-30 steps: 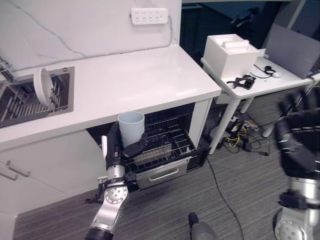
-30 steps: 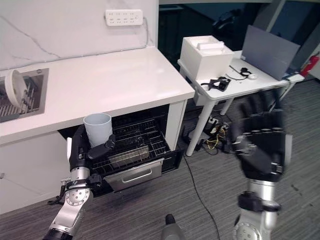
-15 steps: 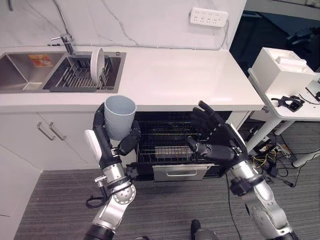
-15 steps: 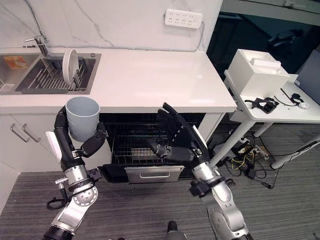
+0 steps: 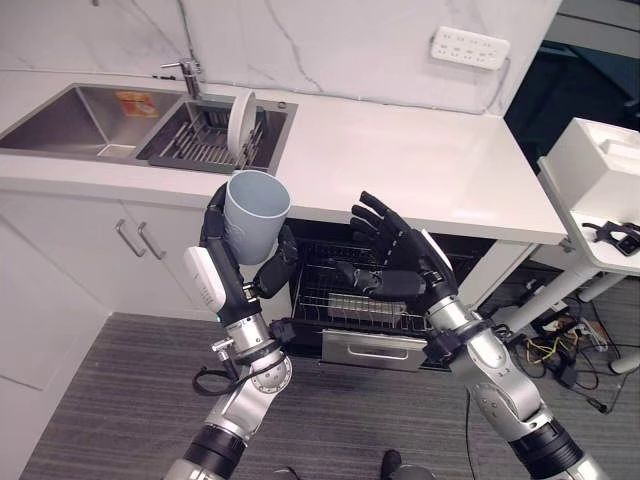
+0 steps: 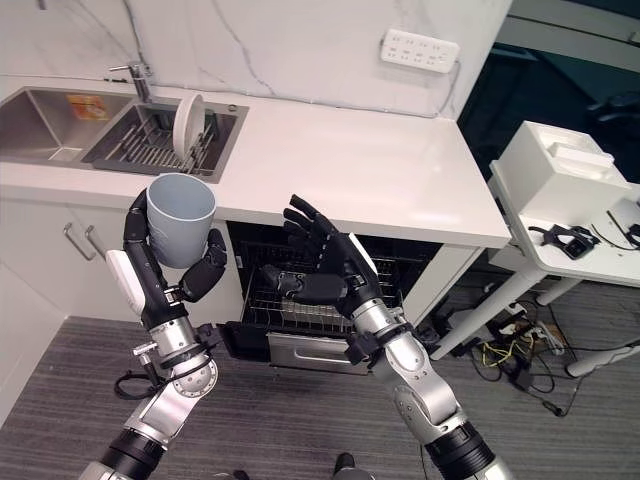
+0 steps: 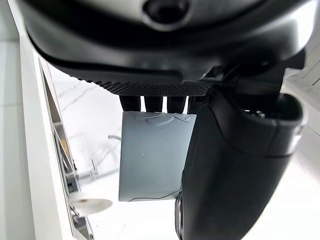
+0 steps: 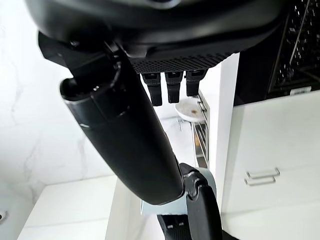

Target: Place the dishes in the dishwasher.

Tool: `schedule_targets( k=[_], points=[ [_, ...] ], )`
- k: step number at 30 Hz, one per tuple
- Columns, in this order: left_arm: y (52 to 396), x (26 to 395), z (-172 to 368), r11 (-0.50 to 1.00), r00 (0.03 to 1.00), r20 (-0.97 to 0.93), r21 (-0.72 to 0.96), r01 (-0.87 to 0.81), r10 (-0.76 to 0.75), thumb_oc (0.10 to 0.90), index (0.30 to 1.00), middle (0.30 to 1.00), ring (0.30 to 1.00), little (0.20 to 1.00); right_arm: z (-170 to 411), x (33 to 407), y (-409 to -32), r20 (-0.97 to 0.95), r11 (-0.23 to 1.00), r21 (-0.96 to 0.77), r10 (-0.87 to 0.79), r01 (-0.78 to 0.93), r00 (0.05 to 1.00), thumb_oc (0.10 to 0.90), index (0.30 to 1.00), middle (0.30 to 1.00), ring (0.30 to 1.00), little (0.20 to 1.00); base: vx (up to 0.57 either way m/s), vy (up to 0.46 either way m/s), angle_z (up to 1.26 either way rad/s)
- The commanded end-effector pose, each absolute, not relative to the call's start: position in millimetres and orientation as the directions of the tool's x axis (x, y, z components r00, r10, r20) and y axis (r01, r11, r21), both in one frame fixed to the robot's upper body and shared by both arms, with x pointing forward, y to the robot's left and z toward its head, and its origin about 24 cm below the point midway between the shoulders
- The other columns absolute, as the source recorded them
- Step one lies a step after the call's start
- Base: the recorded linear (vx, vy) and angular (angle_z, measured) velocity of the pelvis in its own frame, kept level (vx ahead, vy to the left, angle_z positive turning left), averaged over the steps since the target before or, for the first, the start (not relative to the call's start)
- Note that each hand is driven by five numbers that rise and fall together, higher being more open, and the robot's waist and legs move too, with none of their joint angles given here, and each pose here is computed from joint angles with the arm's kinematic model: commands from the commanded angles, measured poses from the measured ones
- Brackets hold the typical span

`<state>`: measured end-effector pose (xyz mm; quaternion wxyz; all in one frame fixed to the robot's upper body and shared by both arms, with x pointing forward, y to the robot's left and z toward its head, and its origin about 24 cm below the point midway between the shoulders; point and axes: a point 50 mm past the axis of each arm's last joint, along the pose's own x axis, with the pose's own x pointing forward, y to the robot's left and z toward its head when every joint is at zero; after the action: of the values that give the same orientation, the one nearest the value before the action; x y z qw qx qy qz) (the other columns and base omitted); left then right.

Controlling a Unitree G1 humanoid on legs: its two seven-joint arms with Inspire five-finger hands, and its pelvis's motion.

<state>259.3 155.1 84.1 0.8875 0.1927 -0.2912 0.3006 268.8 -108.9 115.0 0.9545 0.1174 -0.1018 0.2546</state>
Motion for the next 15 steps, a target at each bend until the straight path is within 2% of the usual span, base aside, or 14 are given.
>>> schedule_targets(
  k=[1,15],
  points=[
    [126.7,268.4,130.2,0.843,0.532,0.790,0.036,-0.537,0.305,0.400,0.300,0.300,0.300,0.300,166.9,279.5,-100.6,0.476,0.823,0.150,0.426,-0.548,0.769,0.800,0.900,0.900,0.900,0.900,0.01,-0.014,0.17],
    [105.3,266.9,133.8,0.901,0.579,0.792,0.091,-0.425,0.193,0.400,0.300,0.300,0.300,0.300,181.6,288.6,-81.3,0.487,0.794,0.175,0.443,-0.581,0.752,0.800,0.900,0.900,0.900,0.900,0.00,-0.011,0.06]
  ],
)
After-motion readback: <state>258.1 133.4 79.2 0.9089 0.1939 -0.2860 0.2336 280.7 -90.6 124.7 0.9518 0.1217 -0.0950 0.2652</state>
